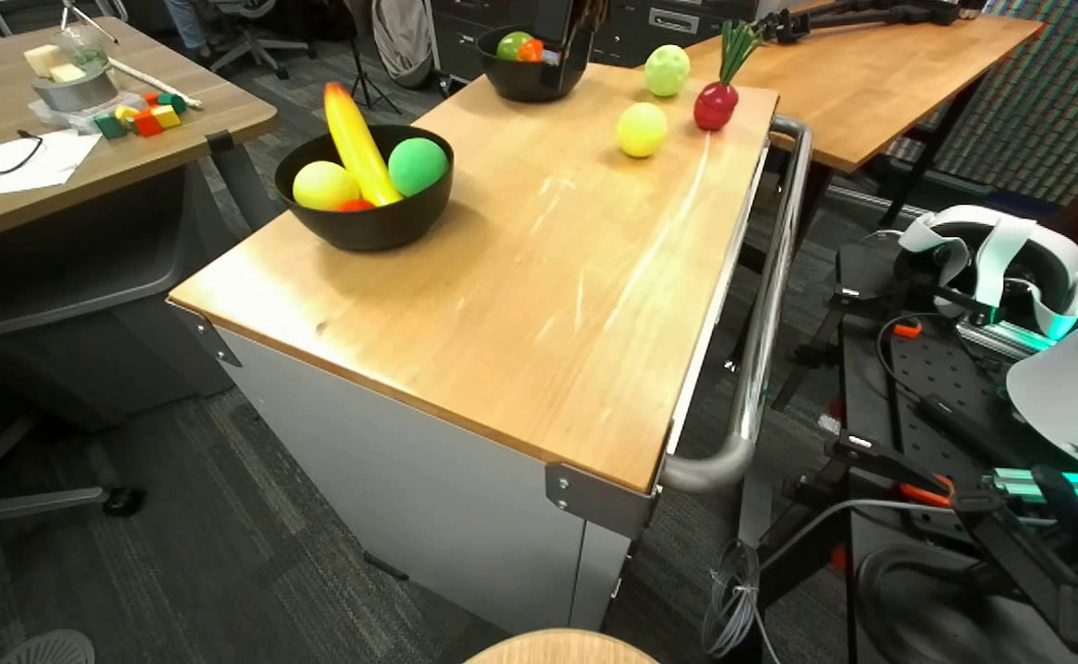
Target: Place the fruits and vegetables in the two black bowls
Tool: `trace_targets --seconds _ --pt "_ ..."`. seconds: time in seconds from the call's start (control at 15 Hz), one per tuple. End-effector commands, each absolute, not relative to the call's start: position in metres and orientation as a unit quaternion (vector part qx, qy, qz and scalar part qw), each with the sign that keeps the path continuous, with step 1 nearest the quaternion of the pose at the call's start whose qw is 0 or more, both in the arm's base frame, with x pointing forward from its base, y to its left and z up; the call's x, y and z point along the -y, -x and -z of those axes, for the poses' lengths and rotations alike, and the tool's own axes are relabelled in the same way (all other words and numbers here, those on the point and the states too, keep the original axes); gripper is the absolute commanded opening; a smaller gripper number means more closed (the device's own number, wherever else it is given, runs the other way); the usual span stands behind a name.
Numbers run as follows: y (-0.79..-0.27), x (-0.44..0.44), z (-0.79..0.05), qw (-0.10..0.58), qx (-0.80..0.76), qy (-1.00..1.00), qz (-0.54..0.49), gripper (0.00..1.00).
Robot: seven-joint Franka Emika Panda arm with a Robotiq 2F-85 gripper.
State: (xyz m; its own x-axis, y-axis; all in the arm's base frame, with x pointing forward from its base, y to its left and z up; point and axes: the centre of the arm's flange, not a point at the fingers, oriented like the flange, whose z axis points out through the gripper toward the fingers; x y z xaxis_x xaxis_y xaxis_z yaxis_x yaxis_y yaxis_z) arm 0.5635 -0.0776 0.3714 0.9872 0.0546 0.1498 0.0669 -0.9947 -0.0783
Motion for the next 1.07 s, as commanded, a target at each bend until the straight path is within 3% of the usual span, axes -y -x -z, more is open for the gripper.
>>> trace_targets --seconds 0.0,0.47,1.0 --pt "-0.563 0.075 -0.366 0.030 0.031 0.997 0.066 1.00" --pt "-0.535 0.085 -0.335 -0.060 0.038 0.997 0.018 1.00" --pt "-0.527 0.094 -0.304 -0.085 0.038 0.995 -0.027 1.00"
